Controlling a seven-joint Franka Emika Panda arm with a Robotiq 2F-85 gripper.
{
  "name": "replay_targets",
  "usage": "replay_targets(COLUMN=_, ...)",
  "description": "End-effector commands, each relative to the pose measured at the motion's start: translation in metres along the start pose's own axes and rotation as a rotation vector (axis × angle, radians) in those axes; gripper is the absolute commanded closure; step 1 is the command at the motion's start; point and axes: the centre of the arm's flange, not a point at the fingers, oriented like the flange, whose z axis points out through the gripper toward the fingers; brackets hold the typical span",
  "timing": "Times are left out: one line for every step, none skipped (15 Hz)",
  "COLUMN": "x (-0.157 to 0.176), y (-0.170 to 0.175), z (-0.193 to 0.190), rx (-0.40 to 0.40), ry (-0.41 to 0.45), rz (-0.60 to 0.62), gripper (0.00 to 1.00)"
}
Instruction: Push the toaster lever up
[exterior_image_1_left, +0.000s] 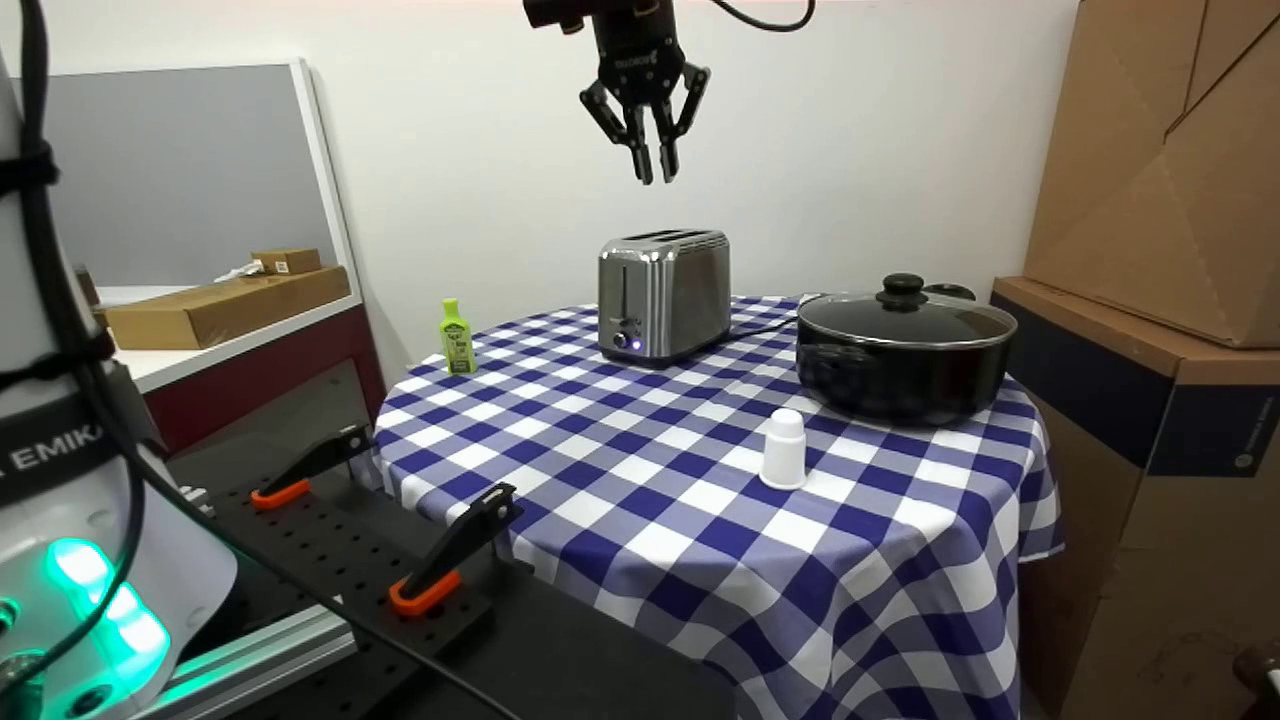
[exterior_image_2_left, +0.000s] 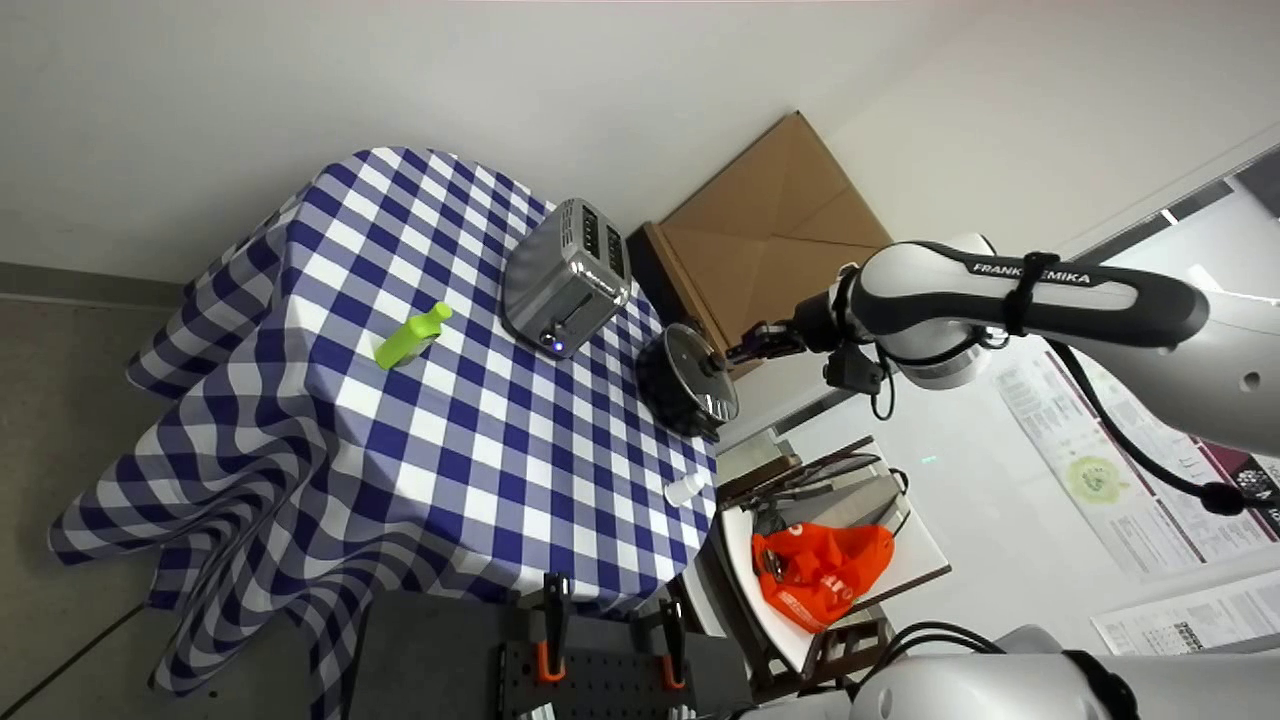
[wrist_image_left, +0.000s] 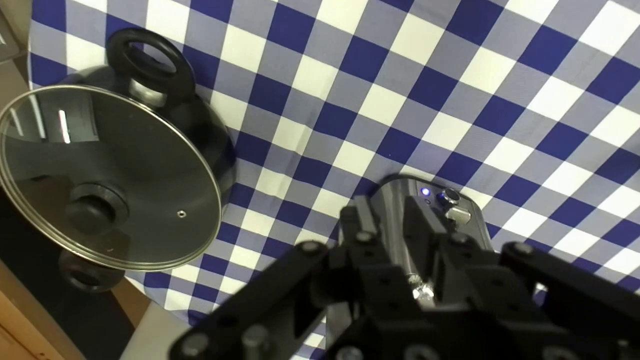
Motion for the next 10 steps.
replay_targets(x=0.013, y=-0.011, z=0.025, rx=-0.022, ry=0.033, rz=0.018, gripper=1.0)
replay_targets(x=0.015, y=-0.012, z=0.034, rx=-0.024, ry=0.034, rz=0.023, gripper=1.0)
replay_targets(x=0.016, y=-0.013, z=0.041, rx=-0.025, ry=0.034, rz=0.029, gripper=1.0)
replay_targets(x=0.018, y=-0.015, z=0.05, rx=-0.028, ry=0.031, rz=0.031, gripper=0.99)
replay_targets(x=0.018, y=-0.018, z=0.059, rx=-0.029, ry=0.031, rz=0.032, gripper=1.0)
replay_targets(x=0.019, y=-0.022, z=0.067, rx=-0.035, ry=0.029, rz=0.026, gripper=1.0)
replay_targets(x=0.02, y=-0.025, z=0.075, rx=-0.037, ry=0.029, rz=0.021, gripper=1.0)
replay_targets(x=0.021, y=-0.03, z=0.085, rx=-0.04, ry=0.028, rz=0.014, gripper=1.0)
replay_targets(x=0.022, y=-0.034, z=0.093, rx=-0.041, ry=0.027, rz=0.006, gripper=1.0)
replay_targets(x=0.024, y=-0.041, z=0.101, rx=-0.044, ry=0.027, rz=-0.002, gripper=1.0)
